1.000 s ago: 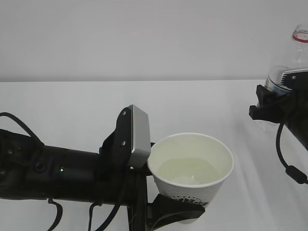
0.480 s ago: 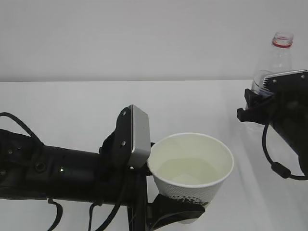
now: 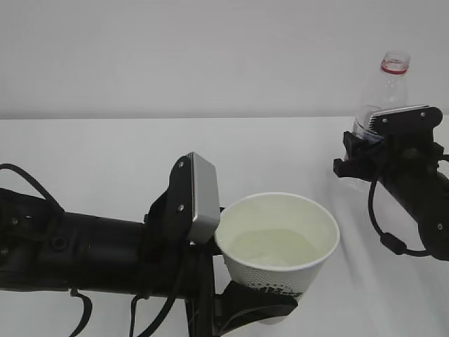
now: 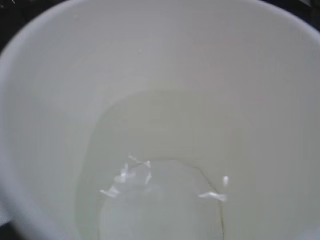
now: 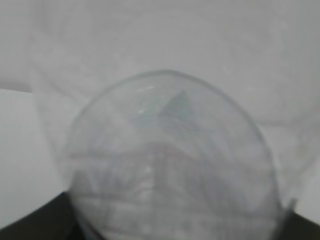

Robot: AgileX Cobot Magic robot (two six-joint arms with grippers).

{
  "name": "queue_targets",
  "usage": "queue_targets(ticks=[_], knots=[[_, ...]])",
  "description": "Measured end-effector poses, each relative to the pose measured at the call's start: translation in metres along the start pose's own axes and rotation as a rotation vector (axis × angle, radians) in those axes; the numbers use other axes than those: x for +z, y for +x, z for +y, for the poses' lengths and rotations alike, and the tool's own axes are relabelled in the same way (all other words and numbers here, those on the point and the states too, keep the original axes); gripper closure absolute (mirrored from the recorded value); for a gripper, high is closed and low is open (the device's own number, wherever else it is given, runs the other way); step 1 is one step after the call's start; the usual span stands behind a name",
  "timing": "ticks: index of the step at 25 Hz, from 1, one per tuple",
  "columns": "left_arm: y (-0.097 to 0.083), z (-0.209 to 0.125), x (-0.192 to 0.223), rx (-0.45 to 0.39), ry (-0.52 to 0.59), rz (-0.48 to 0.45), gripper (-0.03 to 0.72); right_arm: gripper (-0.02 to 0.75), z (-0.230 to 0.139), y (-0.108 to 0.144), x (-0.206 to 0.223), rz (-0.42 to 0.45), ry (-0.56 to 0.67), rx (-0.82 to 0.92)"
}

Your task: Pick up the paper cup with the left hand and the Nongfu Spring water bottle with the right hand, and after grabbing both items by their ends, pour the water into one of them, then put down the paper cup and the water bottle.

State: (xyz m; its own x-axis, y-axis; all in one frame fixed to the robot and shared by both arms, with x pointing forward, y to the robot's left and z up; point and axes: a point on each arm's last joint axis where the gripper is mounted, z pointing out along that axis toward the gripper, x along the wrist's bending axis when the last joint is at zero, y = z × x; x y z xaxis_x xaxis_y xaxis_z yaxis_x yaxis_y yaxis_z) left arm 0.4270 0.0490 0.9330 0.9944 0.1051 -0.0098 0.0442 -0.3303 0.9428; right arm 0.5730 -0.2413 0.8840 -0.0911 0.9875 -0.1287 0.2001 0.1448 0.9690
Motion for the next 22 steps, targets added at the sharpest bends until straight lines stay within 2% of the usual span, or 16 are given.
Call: queue_targets(ticks=[16,22], knots=[[0.001,-0.001,0.000,-0.002,0.015,0.011,0.192,0.323,-0.017,0.002,0.007,-0.002,0.014,-0.006],[0.001,-0.002,0.000,-0.002,0.017,0.012,0.192,0.203,-0.017,0.002,0.007,-0.002,0.013,0.016]])
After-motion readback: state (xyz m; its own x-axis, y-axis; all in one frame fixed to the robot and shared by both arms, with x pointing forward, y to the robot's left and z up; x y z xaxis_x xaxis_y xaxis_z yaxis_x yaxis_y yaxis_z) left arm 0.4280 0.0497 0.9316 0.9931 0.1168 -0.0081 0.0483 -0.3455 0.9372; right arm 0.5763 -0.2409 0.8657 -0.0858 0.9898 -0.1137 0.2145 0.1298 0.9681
